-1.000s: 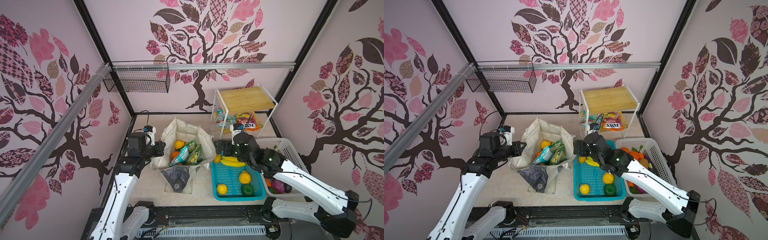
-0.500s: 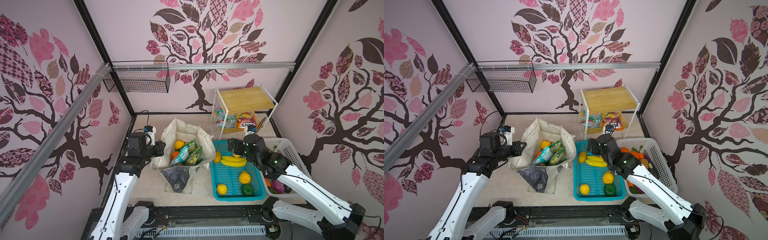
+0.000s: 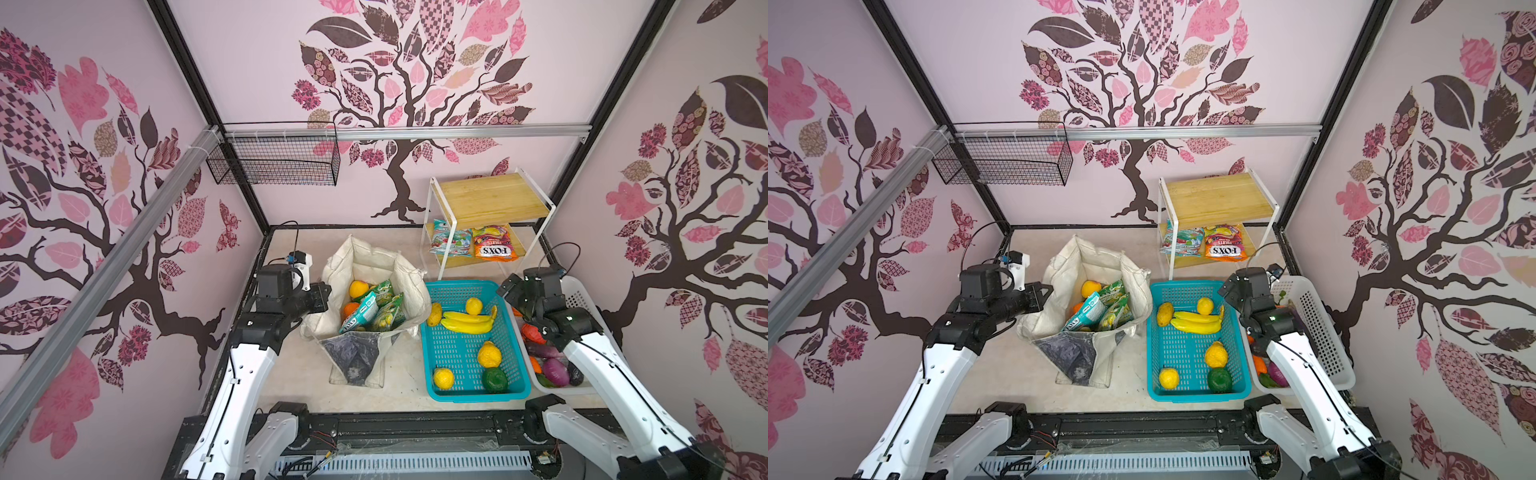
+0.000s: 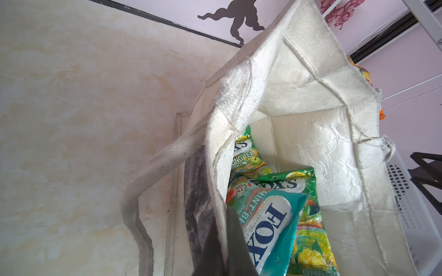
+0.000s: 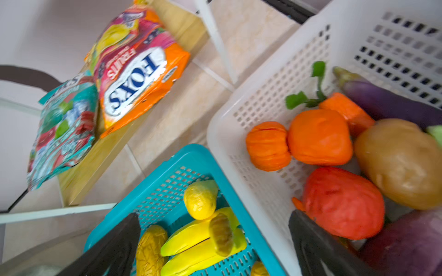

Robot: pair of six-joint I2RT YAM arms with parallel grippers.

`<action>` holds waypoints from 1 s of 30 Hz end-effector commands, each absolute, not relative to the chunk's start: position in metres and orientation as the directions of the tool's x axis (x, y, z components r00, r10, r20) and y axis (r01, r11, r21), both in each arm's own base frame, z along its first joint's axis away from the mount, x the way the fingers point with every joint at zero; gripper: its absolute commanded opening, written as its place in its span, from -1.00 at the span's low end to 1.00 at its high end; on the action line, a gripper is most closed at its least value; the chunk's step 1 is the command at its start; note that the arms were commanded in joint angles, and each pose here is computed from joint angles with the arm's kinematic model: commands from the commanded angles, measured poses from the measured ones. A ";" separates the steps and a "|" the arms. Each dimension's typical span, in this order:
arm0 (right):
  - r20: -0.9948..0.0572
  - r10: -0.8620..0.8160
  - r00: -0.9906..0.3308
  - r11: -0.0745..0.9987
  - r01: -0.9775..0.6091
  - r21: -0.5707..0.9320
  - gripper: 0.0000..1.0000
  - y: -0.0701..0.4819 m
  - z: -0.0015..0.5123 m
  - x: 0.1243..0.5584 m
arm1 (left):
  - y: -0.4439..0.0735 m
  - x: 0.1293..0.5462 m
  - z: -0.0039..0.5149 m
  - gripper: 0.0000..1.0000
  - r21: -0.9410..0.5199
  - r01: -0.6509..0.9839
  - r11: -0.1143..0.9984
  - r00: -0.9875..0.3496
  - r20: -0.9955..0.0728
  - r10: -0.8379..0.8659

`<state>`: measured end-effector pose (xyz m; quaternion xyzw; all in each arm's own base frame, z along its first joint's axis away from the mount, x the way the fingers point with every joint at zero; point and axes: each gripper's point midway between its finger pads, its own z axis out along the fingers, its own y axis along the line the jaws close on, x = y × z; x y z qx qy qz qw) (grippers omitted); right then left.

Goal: Place the food into the grocery bag and tie it
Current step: 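Move the right gripper out of the tote over the white vegetable basket, then lower the right gripper into the white basket and grasp the brown potato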

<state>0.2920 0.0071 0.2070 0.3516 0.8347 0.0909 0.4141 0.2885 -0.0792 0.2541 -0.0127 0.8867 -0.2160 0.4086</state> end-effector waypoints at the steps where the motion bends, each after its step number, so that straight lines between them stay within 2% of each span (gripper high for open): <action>1: -0.572 0.741 -0.353 0.660 0.539 0.522 1.00 -0.001 0.215 0.286 | -0.079 0.285 0.242 -1.00 -0.381 0.153 0.912 -0.687 -0.704 -0.179; 6: -0.437 0.863 -0.253 0.475 0.698 0.536 0.99 -0.026 0.184 0.274 | -0.080 0.284 0.243 -1.00 -0.382 0.158 0.910 -0.682 -0.709 -0.180; 10: -0.382 0.910 -0.161 0.346 0.802 0.487 0.99 -0.038 0.160 0.256 | -0.081 0.285 0.240 -1.00 -0.383 0.156 0.910 -0.692 -0.700 -0.176; 15: -0.347 0.926 -0.148 0.312 0.817 0.485 0.99 -0.037 0.153 0.253 | -0.079 0.284 0.244 -1.00 -0.379 0.156 0.912 -0.679 -0.712 -0.180; 18: -0.408 0.904 -0.128 0.327 0.822 0.467 0.99 -0.048 0.158 0.251 | -0.080 0.284 0.244 -1.00 -0.383 0.159 0.910 -0.682 -0.709 -0.179; 22: -0.577 0.812 -0.088 0.382 0.828 0.411 1.00 -0.076 0.165 0.249 | -0.081 0.283 0.244 -1.00 -0.387 0.164 0.908 -0.682 -0.709 -0.179; 25: -0.668 0.741 -0.064 0.372 0.868 0.329 1.00 -0.097 0.166 0.242 | -0.081 0.283 0.246 -1.00 -0.388 0.164 0.907 -0.679 -0.712 -0.182; 30: -0.717 0.691 -0.094 0.353 0.909 0.222 1.00 -0.109 0.156 0.243 | -0.083 0.284 0.243 -1.00 -0.398 0.167 0.902 -0.691 -0.700 -0.181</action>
